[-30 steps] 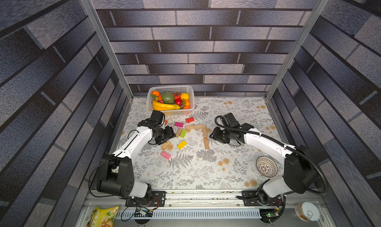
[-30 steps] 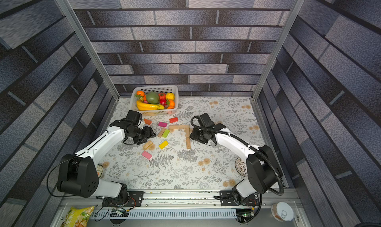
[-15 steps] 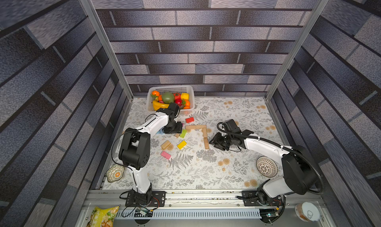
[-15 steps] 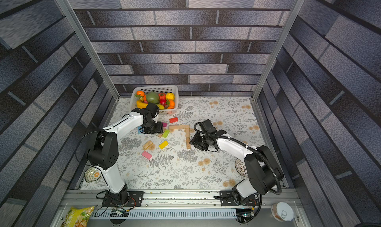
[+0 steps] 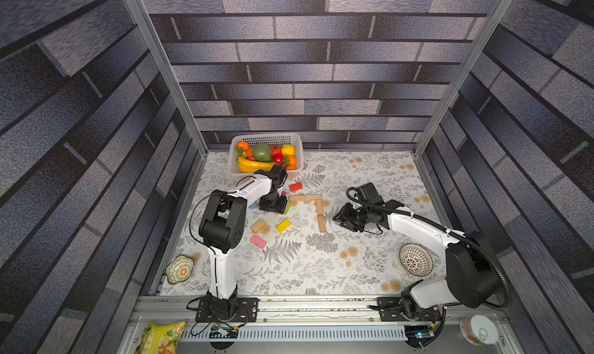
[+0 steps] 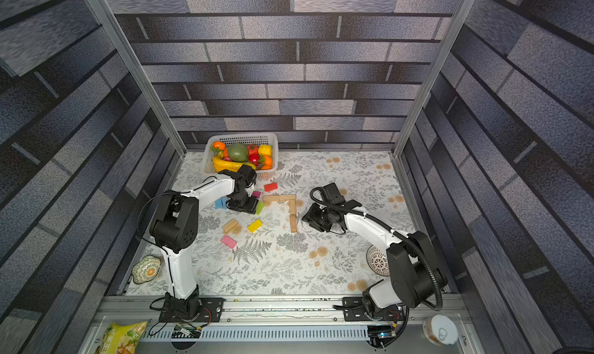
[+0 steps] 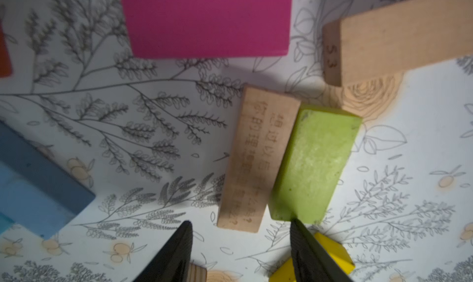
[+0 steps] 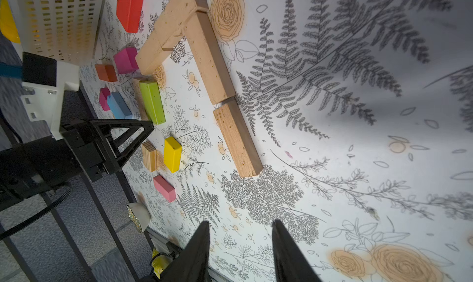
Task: Assemble the number 7 with building blocks
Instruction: Pick up the building block from the center of the board.
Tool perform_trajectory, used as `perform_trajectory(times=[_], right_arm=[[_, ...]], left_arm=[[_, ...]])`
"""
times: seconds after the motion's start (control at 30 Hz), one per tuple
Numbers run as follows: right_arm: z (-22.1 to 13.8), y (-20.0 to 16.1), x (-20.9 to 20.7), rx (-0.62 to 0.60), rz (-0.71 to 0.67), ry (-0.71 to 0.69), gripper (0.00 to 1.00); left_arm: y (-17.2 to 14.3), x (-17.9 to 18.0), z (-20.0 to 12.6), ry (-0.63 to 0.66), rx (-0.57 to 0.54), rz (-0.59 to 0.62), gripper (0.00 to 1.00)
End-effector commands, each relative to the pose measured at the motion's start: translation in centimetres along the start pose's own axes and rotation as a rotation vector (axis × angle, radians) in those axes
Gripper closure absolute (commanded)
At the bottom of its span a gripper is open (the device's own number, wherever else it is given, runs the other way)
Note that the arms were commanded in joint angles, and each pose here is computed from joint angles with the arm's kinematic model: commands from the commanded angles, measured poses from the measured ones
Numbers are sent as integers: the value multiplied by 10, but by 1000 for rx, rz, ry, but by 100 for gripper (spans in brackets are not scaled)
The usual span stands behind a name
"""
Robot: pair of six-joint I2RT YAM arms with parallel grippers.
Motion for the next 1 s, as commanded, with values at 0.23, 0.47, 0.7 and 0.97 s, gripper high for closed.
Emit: perform_trajectory(times=[0.23,0.47,0.7,0.97], right_arm=[[-7,4,1,2,0,-11,58],[0,4,-4,13,10,-12,58],[4,4,-6,19,15,-18,58],[2,4,-6,14,16,-20,58]], left_arm=[[2,13,0,6,3,-3,41],[-10,9,-33,-27,-131,2,29],[-21,2,-41,-39,-162,28,26],[-24,-5,-13,-23,-84,62,28]])
Point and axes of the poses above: each gripper's point midway between its finger pads, its own z axis out along the fingers, its own x axis along the line the jaws close on, y = z × x, the point moved 5 cm from there along -z, back along the fingers, and after that the axes turned 9 degrees about z, right-handed, at the moved point
